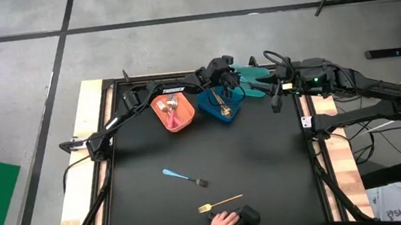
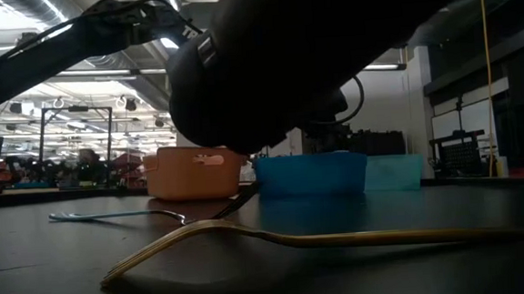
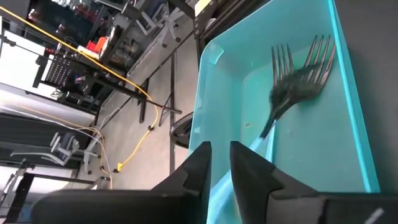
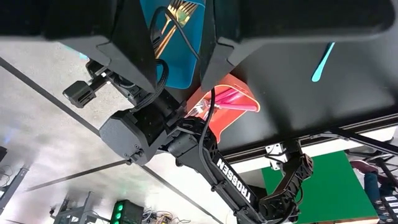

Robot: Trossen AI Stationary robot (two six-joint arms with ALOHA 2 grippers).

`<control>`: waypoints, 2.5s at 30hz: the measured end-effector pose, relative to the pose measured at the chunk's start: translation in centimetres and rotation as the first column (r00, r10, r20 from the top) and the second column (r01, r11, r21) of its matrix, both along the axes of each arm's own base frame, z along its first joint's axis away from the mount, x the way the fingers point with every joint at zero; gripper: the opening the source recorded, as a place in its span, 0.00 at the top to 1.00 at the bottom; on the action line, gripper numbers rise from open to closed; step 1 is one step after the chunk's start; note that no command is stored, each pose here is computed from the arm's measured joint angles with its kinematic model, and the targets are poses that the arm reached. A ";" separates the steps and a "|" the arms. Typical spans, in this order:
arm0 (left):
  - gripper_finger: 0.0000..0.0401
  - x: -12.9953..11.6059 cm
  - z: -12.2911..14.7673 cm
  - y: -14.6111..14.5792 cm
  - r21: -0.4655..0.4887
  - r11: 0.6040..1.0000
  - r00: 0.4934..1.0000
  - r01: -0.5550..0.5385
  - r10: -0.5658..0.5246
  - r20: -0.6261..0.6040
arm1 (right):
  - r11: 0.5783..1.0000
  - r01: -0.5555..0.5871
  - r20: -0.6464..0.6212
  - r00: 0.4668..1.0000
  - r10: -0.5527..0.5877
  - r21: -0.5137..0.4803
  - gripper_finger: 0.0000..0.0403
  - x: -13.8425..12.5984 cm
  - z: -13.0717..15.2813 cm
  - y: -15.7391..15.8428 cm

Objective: Sort silverware by color (type)
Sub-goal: Put the blue fork into the green bin

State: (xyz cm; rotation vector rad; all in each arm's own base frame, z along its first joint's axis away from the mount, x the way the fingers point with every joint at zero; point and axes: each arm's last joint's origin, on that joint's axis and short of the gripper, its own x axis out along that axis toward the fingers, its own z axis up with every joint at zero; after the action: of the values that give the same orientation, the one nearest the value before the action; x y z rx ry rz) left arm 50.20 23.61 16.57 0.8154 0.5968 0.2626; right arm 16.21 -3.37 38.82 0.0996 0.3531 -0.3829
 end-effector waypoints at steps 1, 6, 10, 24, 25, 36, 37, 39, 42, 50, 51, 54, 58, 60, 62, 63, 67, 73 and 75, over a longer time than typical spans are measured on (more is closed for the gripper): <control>0.86 0.0 0.0 0.0 0.000 1.000 1.000 0.000 0.000 0.000 | 1.000 0.000 0.000 1.000 0.000 0.000 0.73 0.0 0.0 0.0; 0.85 0.0 0.0 0.0 0.000 1.000 1.000 0.000 0.000 0.000 | 1.000 0.000 -0.001 1.000 0.000 0.000 0.73 0.0 0.0 0.0; 0.85 0.0 0.0 0.0 -0.001 1.000 1.000 0.000 0.000 0.000 | 1.000 0.000 0.000 1.000 0.000 0.000 0.73 0.0 0.0 0.0; 0.85 0.0 0.0 0.0 -0.002 1.000 1.000 -0.001 0.001 0.000 | 1.000 0.000 0.000 1.000 0.000 0.000 0.73 0.0 0.0 0.0; 0.85 0.0 0.0 0.0 -0.002 1.000 1.000 -0.001 0.001 0.000 | 1.000 0.000 0.000 1.000 0.000 0.000 0.73 0.0 0.0 0.0; 0.85 0.8 2.3 -2.5 0.020 0.999 0.998 0.042 -0.042 0.044 | 1.000 -0.001 -0.002 1.000 0.001 0.000 0.73 0.0 0.0 0.0; 0.85 0.9 2.9 -3.1 0.021 0.998 0.997 0.053 -0.054 0.051 | 1.000 0.000 -0.002 1.000 0.000 0.000 0.73 0.0 0.0 0.0; 0.85 1.1 4.0 -4.3 0.027 0.997 0.995 0.072 -0.074 0.071 | 1.000 0.000 -0.002 1.000 0.000 0.000 0.73 0.0 0.0 0.0; 0.85 1.3 5.5 -6.0 0.029 0.995 0.992 0.100 -0.102 0.073 | 1.000 -0.002 -0.003 1.000 0.002 0.001 0.73 0.0 0.0 0.0; 0.85 0.3 9.0 -11.7 -0.123 0.981 0.988 0.150 -0.152 -0.005 | 1.000 -0.006 -0.041 0.999 0.006 0.010 0.73 -0.1 -0.4 0.0; 0.85 0.0 9.4 -12.3 -0.147 0.978 0.987 0.149 -0.155 -0.029 | 1.000 -0.007 -0.048 0.999 0.008 0.011 0.73 -0.2 -0.4 0.1; 0.85 -1.2 10.3 -14.1 -0.213 0.966 0.978 0.144 -0.172 -0.119 | 1.000 -0.007 -0.056 0.998 0.007 0.012 0.73 -0.2 -0.5 0.1; 0.85 -2.8 11.2 -16.5 -0.312 0.941 0.952 0.130 -0.206 -0.224 | 1.000 -0.006 -0.055 0.998 0.007 0.012 0.73 -0.2 -0.5 0.1; 0.85 -3.6 11.6 -17.4 -0.365 0.922 0.935 0.129 -0.235 -0.265 | 1.000 -0.006 -0.052 0.999 0.007 0.012 0.73 -0.2 -0.5 0.0; 0.85 -4.3 11.9 -18.3 -0.407 0.905 0.920 0.123 -0.258 -0.296 | 1.000 -0.008 -0.052 0.999 0.009 0.012 0.73 -0.2 -0.5 0.1; 0.85 -4.6 12.0 -18.7 -0.420 0.901 0.911 0.113 -0.263 -0.319 | 1.000 -0.009 -0.052 0.999 0.009 0.013 0.73 -0.2 -0.5 0.1; 0.85 -5.8 12.1 -20.2 -0.464 0.884 0.876 0.052 -0.263 -0.403 | 1.000 -0.014 -0.055 0.998 0.015 0.016 0.73 -0.2 -0.5 0.1; 0.85 -7.4 11.5 -21.9 -0.502 0.863 0.801 -0.056 -0.261 -0.539 | 0.999 -0.030 -0.052 0.998 0.031 0.022 0.73 -0.1 -0.5 0.1; 0.85 -8.0 11.3 -22.5 -0.505 0.858 0.766 -0.097 -0.260 -0.589 | 0.999 -0.030 -0.052 0.998 0.031 0.023 0.73 -0.1 -0.5 0.1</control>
State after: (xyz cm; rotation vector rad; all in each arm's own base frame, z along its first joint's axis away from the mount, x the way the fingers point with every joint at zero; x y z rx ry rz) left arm 42.23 1.12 27.89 0.3846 1.2188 -0.2860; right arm 16.08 -3.24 38.29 0.1056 0.4104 -0.3517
